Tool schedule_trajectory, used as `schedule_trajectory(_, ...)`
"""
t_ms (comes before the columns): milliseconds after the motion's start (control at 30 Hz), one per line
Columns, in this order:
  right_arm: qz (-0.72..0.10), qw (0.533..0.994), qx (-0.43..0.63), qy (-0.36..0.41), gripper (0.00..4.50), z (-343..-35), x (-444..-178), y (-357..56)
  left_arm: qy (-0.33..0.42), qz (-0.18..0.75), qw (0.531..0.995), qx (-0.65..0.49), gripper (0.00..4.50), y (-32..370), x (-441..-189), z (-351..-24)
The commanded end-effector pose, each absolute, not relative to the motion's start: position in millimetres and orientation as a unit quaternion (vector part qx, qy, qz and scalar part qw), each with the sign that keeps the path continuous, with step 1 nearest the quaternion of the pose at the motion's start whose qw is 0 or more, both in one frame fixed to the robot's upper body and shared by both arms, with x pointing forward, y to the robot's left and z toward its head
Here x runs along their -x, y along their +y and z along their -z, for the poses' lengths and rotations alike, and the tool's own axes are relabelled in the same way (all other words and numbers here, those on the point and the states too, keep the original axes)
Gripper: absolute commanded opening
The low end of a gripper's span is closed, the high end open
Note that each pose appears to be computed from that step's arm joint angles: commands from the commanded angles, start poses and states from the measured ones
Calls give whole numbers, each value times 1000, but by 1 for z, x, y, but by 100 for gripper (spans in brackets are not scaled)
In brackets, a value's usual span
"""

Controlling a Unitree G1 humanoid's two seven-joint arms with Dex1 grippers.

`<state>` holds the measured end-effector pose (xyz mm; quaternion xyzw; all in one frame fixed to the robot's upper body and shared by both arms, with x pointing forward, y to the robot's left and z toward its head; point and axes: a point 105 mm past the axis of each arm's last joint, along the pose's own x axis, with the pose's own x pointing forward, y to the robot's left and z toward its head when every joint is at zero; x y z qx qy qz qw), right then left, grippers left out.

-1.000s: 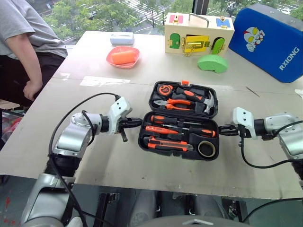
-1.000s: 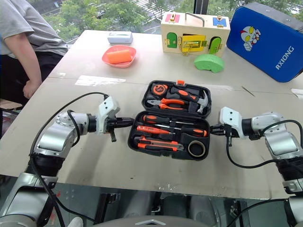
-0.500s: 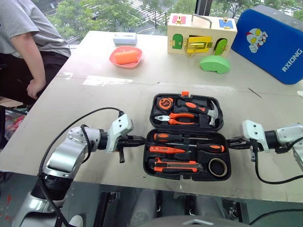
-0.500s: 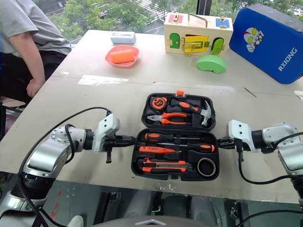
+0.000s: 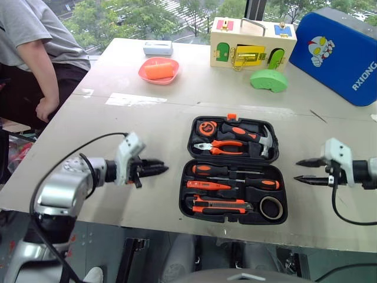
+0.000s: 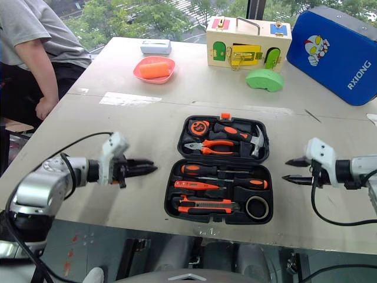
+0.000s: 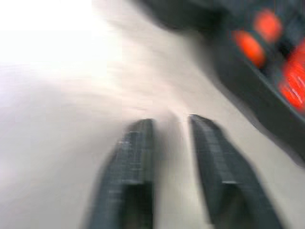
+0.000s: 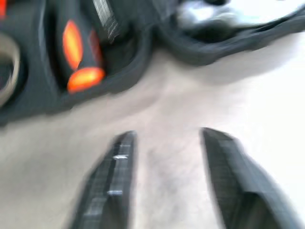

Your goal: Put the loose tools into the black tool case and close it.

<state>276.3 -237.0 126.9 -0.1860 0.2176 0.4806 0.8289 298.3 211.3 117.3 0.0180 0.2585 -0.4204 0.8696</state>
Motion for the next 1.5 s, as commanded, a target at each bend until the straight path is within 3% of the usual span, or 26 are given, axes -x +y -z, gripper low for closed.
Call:
schedule_trajectory(33,-426,876,104,203,372,-147,-299,-233,252,388,883,81,327,210,-317,-137)
schedule_trajectory(100,-399,889,71,211,450,-149,-311,-230,258,377,881,123,424,204,-327,-143)
schedule_trajectory(133,-393,892,50,217,450,-149,-316,-225,260,374,878,146,441,198,-334,-147)
schedule_trajectory(300,-373,897,6,236,450,-144,-336,-202,270,336,884,184,441,175,-365,-148)
schedule_trajectory(433,-324,912,-18,251,450,-139,-353,-201,284,326,885,175,441,165,-372,-139)
schedule_trajectory(467,-316,914,-23,253,426,-138,-356,-201,286,328,884,172,447,163,-372,-138)
schedule_trajectory(567,-312,914,-19,257,324,-135,-358,-199,292,333,882,163,363,159,-371,-135)
schedule_trajectory(600,-312,914,-18,258,259,-133,-357,-199,294,338,879,162,305,157,-369,-134)
schedule_trajectory(733,-312,913,-9,264,70,-127,-355,-198,311,355,869,150,119,151,-361,-128)
schedule_trajectory(800,-313,911,-4,269,0,-124,-353,-197,315,359,866,149,40,149,-358,-126)
schedule_trajectory(833,-313,910,-4,270,0,-123,-352,-197,317,361,864,149,2,148,-357,-125)
schedule_trajectory(1167,-318,910,22,265,0,-122,-346,-195,314,369,863,143,2,145,-356,-126)
schedule_trajectory(1300,-318,911,27,261,0,-123,-346,-194,310,347,875,134,2,161,-358,-128)
schedule_trajectory(1333,-319,911,29,260,0,-123,-345,-194,307,348,874,141,69,164,-358,-131)
schedule_trajectory(1400,-319,911,31,259,0,-123,-345,-193,298,354,876,138,138,168,-357,-142)
schedule_trajectory(1500,-320,911,31,257,0,-123,-345,-192,283,366,876,133,295,165,-357,-159)
